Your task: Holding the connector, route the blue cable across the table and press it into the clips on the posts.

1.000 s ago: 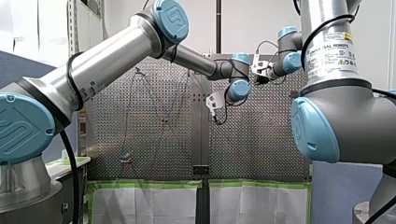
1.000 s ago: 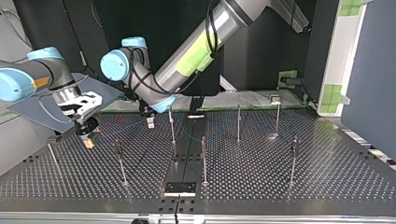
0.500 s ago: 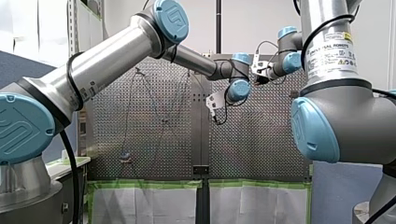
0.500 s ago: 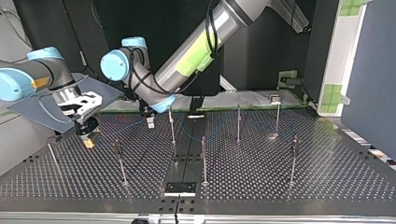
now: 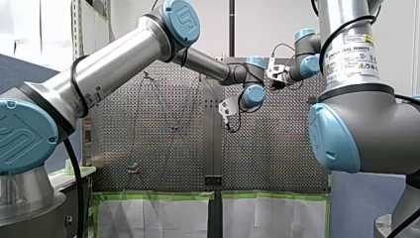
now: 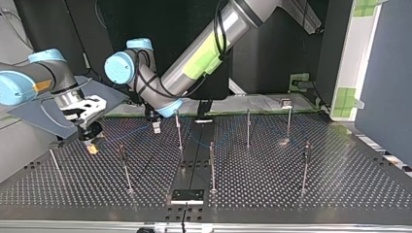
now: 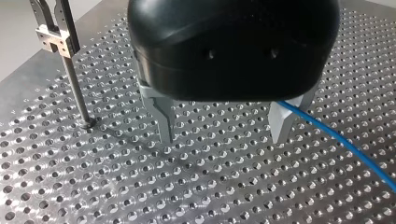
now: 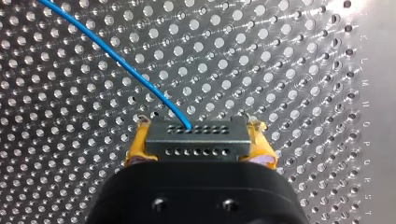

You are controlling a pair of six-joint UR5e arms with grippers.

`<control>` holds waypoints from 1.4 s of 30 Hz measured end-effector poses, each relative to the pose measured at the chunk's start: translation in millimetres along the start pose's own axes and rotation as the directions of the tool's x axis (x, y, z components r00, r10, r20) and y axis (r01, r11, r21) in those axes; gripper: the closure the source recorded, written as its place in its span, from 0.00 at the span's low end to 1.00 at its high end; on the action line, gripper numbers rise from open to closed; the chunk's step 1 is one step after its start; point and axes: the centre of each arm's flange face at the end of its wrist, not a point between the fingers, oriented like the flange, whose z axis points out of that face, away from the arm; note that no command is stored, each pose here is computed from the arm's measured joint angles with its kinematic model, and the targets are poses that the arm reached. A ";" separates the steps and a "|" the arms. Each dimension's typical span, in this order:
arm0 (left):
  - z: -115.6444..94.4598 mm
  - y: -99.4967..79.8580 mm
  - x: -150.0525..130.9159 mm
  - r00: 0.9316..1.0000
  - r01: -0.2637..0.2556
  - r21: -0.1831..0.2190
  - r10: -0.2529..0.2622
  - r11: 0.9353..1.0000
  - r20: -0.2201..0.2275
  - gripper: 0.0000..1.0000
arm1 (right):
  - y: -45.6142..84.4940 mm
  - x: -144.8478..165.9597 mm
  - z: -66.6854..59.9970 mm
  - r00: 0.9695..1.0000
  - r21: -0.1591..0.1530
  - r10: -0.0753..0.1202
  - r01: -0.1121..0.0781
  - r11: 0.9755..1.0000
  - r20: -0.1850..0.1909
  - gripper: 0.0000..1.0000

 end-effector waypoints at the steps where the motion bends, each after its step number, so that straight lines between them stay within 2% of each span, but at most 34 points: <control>1: -1.4 -0.5 -0.2 1.000 0.000 0.002 0.000 1.000 -0.001 0.00 | 0.0 0.0 0.0 1.000 0.000 0.000 0.000 1.000 0.000 1.00; 4: -13.5 -5.3 -3.3 1.000 0.005 0.020 -0.005 1.000 -0.006 0.00 | -1.0 1.6 -1.2 1.000 -0.003 -0.004 0.004 1.000 0.000 1.00; 6: -19.3 -7.3 -9.0 1.000 0.015 0.036 -0.015 0.999 -0.004 0.00 | -2.5 8.9 -4.3 1.000 -0.013 -0.017 0.017 1.000 -0.007 1.00; 8: -20.7 -6.9 -15.1 1.000 0.023 0.046 -0.024 0.999 0.001 0.00 | -4.8 16.8 -7.6 0.999 -0.023 -0.028 0.028 0.999 -0.018 1.00; 10: -19.9 -4.5 -23.1 0.999 0.034 0.051 -0.035 0.998 0.011 0.00 | -7.9 26.0 -11.9 0.999 -0.035 -0.032 0.031 0.999 -0.035 1.00; 16: -25.8 -3.1 -40.8 0.997 0.070 0.086 -0.072 0.994 0.024 0.00 | -14.1 40.5 -29.4 0.998 -0.080 -0.008 0.002 0.997 -0.065 1.00; 21: -30.9 0.1 -40.2 0.997 0.074 0.118 -0.074 0.990 -0.006 0.00 | -20.9 33.3 -40.8 0.998 -0.110 -0.005 -0.002 0.994 -0.057 1.00; 30: -39.4 -3.4 -34.3 0.996 0.058 0.178 -0.046 0.982 -0.073 0.00 | -24.5 -8.0 -35.5 1.000 -0.127 0.008 -0.007 0.992 0.011 1.00; 35: -44.2 -4.5 -39.8 0.996 0.051 0.186 -0.036 0.981 -0.085 0.00 | -23.2 -10.7 -32.9 1.000 -0.125 0.004 -0.003 0.992 0.010 1.00; 42: -45.9 4.4 -38.2 0.993 0.031 0.178 -0.011 0.984 -0.115 0.00 | -22.4 -3.0 -29.9 1.000 -0.116 -0.004 0.003 0.993 -0.009 1.00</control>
